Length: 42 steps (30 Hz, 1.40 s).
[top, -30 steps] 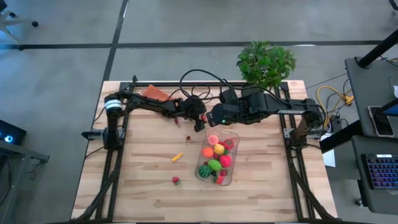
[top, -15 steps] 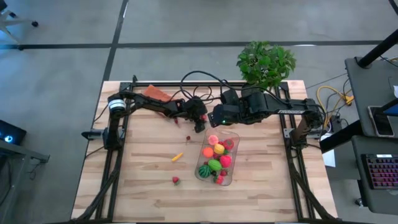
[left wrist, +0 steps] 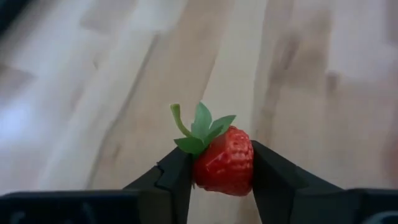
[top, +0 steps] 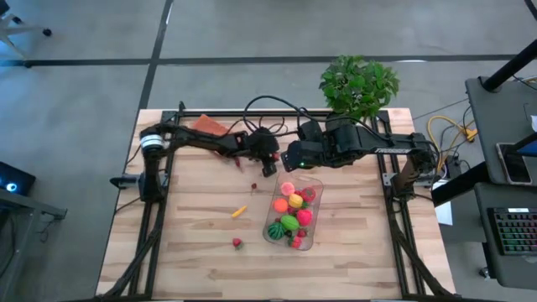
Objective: Pick and placing Produce into tupperware
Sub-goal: Put the strawberry into the transparent bin
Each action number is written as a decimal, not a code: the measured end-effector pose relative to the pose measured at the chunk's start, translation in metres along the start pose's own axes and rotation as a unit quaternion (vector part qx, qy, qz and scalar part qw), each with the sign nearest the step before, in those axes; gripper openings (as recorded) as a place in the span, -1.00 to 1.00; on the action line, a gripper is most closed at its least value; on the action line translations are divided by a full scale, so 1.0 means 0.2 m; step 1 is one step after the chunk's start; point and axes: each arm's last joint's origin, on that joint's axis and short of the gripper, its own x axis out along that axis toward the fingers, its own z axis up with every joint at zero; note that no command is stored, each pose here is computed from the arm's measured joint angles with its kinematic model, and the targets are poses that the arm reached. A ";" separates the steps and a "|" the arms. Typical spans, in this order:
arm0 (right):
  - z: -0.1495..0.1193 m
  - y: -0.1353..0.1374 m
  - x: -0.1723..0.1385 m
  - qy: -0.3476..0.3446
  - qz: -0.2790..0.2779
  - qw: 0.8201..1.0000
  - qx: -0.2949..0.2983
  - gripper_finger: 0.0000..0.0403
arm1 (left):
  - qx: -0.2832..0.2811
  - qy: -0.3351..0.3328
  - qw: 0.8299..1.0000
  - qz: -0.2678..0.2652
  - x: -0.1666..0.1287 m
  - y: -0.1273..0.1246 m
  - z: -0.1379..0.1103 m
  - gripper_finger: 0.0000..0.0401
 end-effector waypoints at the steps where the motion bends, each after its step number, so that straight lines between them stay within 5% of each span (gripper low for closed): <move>1: 0.00 0.00 0.00 0.000 0.000 1.000 0.000 0.36 | 0.001 -0.005 1.000 -0.001 -0.03 -0.01 0.02 -0.42; 6: 0.00 0.00 0.00 -0.001 -0.001 1.000 -0.003 0.33 | 0.016 -0.067 0.998 -0.015 -0.28 -0.05 0.16 -0.37; 14: 0.00 0.00 0.00 -0.010 -0.005 1.000 -0.010 0.32 | 0.075 -0.182 0.967 -0.163 -0.67 -0.24 0.30 -0.36; 23: 0.03 -0.01 -0.09 -0.051 0.009 0.998 0.036 0.33 | 0.129 -0.133 0.957 -0.224 -0.54 -0.53 0.21 -0.35; 29: 0.03 -0.01 -0.18 -0.073 0.035 0.995 0.063 0.41 | 0.133 -0.096 0.966 -0.200 -0.43 -0.61 0.13 -0.31; 34: 0.02 -0.02 -0.23 -0.074 0.050 0.992 0.090 0.48 | 0.088 -0.082 0.971 -0.208 -0.41 -0.63 0.12 -0.04; 42: 0.00 -0.01 -0.22 -0.069 0.051 0.990 0.110 0.59 | 0.115 -0.086 0.969 -0.201 -0.48 -0.62 0.14 0.47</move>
